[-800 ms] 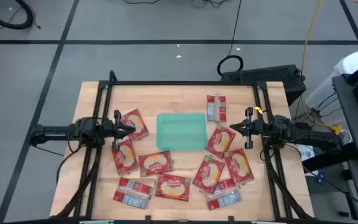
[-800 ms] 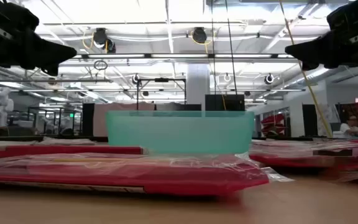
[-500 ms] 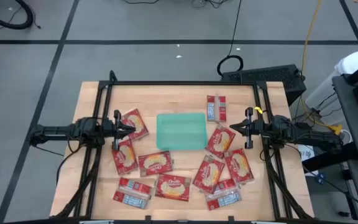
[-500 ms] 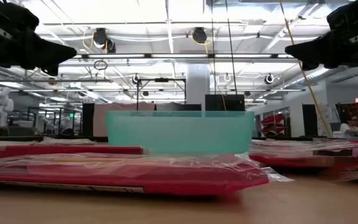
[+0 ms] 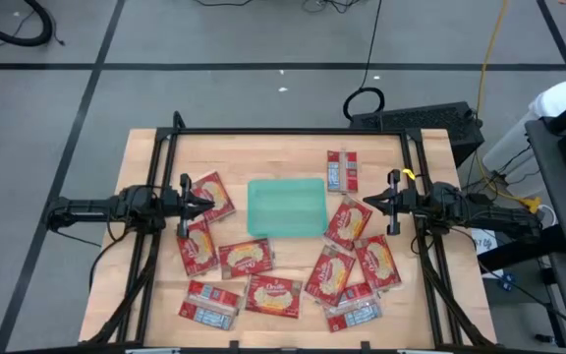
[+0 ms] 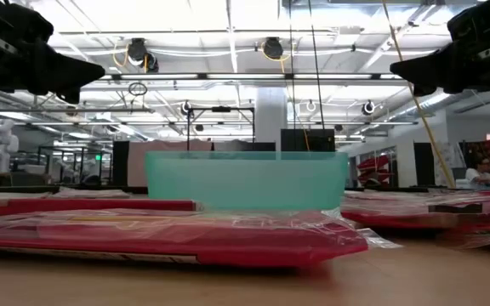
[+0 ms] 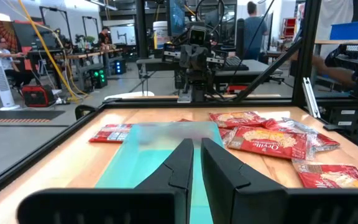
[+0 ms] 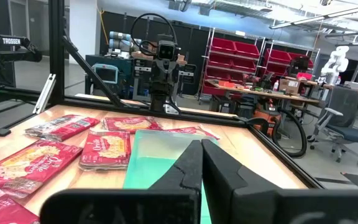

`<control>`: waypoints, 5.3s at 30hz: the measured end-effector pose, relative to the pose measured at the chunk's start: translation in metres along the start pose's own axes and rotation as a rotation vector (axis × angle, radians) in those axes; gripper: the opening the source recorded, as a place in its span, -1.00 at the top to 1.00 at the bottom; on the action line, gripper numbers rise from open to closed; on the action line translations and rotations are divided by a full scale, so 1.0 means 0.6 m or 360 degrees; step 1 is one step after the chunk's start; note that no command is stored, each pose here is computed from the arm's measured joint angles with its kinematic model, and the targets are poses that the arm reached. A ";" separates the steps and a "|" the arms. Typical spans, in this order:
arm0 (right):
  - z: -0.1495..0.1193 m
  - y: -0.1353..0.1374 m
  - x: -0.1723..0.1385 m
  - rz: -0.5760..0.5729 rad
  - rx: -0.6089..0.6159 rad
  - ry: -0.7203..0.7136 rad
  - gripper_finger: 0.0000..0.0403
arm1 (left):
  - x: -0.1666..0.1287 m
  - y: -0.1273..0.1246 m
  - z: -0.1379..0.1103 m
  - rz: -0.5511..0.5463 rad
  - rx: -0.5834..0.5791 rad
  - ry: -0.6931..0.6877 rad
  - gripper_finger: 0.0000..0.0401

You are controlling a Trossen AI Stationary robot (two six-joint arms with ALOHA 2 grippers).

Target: Sort popcorn bags into baskets

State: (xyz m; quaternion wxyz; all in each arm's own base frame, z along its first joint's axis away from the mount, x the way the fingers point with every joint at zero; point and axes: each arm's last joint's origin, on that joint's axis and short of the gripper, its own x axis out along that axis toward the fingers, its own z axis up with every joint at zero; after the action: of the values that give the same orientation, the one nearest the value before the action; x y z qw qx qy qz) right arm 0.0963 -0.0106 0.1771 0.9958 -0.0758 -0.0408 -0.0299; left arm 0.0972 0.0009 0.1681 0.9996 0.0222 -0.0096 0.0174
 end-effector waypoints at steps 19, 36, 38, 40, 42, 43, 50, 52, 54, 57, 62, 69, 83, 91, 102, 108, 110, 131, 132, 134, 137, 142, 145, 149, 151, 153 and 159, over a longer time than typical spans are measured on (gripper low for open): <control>0.000 0.000 0.000 0.0000 0.0000 0.0000 1.00 | 0.000 0.000 0.000 0.0001 0.0000 0.0000 0.81; 0.000 0.000 0.000 0.0000 0.0000 0.0000 1.00 | 0.000 0.000 0.000 0.0001 0.0000 0.0000 0.81; 0.000 0.000 0.000 0.0000 0.0000 0.0000 1.00 | 0.000 0.000 0.000 0.0000 0.0000 0.0001 0.81; 0.000 0.000 0.000 0.0000 0.0000 0.0000 1.00 | 0.000 0.000 0.000 0.0001 0.0000 0.0000 0.81; 0.000 0.000 0.000 0.0000 0.0000 0.0000 1.00 | 0.000 0.000 0.000 0.0001 0.0000 0.0000 0.81; 0.000 0.000 0.000 0.0000 0.0000 -0.0001 1.00 | 0.000 0.000 0.000 0.0000 0.0000 -0.0001 0.81; 0.000 0.000 0.000 0.0000 0.0000 0.0000 1.00 | 0.000 0.000 0.000 0.0001 0.0000 0.0000 0.81; 0.000 0.000 0.000 -0.0001 0.0000 0.0000 1.00 | 0.000 0.000 0.000 0.0001 0.0000 0.0001 0.81; 0.000 0.000 0.000 0.0000 0.0000 -0.0001 1.00 | 0.000 0.000 0.000 0.0000 0.0000 0.0000 0.81; 0.000 0.000 0.000 0.0000 0.0000 0.0000 1.00 | 0.000 0.000 0.000 0.0001 0.0000 -0.0001 0.81; 0.000 0.000 0.000 0.0000 0.0000 0.0000 1.00 | 0.000 0.000 0.000 0.0001 0.0000 0.0000 0.81; 0.000 0.000 0.000 0.0000 0.0000 -0.0001 1.00 | 0.000 0.000 0.000 0.0001 0.0000 0.0000 0.81; 0.000 0.000 0.000 0.0000 -0.0001 -0.0002 1.00 | 0.000 0.001 0.007 0.0010 -0.0003 -0.0075 0.81; 0.003 0.000 0.000 -0.0004 0.0017 -0.0031 1.00 | 0.000 0.001 0.008 0.0009 0.0007 -0.0087 0.81; 0.002 -0.008 0.005 -0.0252 0.0233 0.0000 1.00 | 0.000 0.000 0.001 -0.0002 -0.0118 -0.0020 0.81; -0.012 -0.011 0.021 -0.0362 0.0368 0.0133 1.00 | 0.000 0.000 0.000 -0.0003 -0.0127 -0.0003 0.81; -0.018 -0.012 0.027 -0.0388 0.0407 0.0201 1.00 | 0.000 0.000 0.000 -0.0003 -0.0127 -0.0003 0.81; 0.083 -0.076 0.201 -0.0650 0.0166 0.1322 0.76 | 0.000 0.000 0.000 -0.0002 -0.0120 0.0007 0.81; 0.074 -0.076 0.204 -0.0644 0.0158 0.1377 0.71 | 0.000 0.000 -0.001 -0.0003 -0.0120 0.0007 0.81; 0.057 -0.074 0.210 -0.0622 0.0140 0.1471 0.60 | 0.000 0.000 -0.001 -0.0002 -0.0120 0.0007 0.81; 0.028 -0.067 0.213 -0.0588 0.0117 0.1606 0.44 | 0.000 0.000 -0.001 -0.0002 -0.0120 0.0008 0.81; -0.017 -0.058 0.207 -0.0586 0.0139 0.1763 0.26 | 0.000 0.000 -0.001 -0.0001 -0.0101 0.0008 0.81; -0.038 -0.054 0.200 -0.0577 0.0129 0.1841 0.20 | 0.000 0.000 -0.001 -0.0001 -0.0067 0.0008 0.81; -0.061 -0.050 0.192 -0.0557 0.0100 0.1845 0.15 | 0.000 0.000 -0.001 0.0000 -0.0042 0.0007 0.81; -0.069 -0.048 0.189 -0.0536 0.0061 0.1817 0.13 | 0.000 0.000 -0.001 0.0009 -0.0017 0.0008 0.81; -0.078 -0.046 0.185 -0.0518 0.0024 0.1768 0.10 | 0.000 0.000 -0.001 0.0016 0.0012 0.0009 0.81; -0.107 -0.049 0.170 -0.0552 0.0017 0.1686 0.05 | 0.000 0.001 -0.001 0.0029 0.0047 0.0009 0.81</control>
State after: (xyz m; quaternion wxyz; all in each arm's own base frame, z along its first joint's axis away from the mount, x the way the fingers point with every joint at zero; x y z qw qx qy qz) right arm 0.2009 -0.0546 0.1272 0.8611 -0.0374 0.4533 -0.2270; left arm 0.0974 0.0015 0.1678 0.9989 0.0369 -0.0067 0.0266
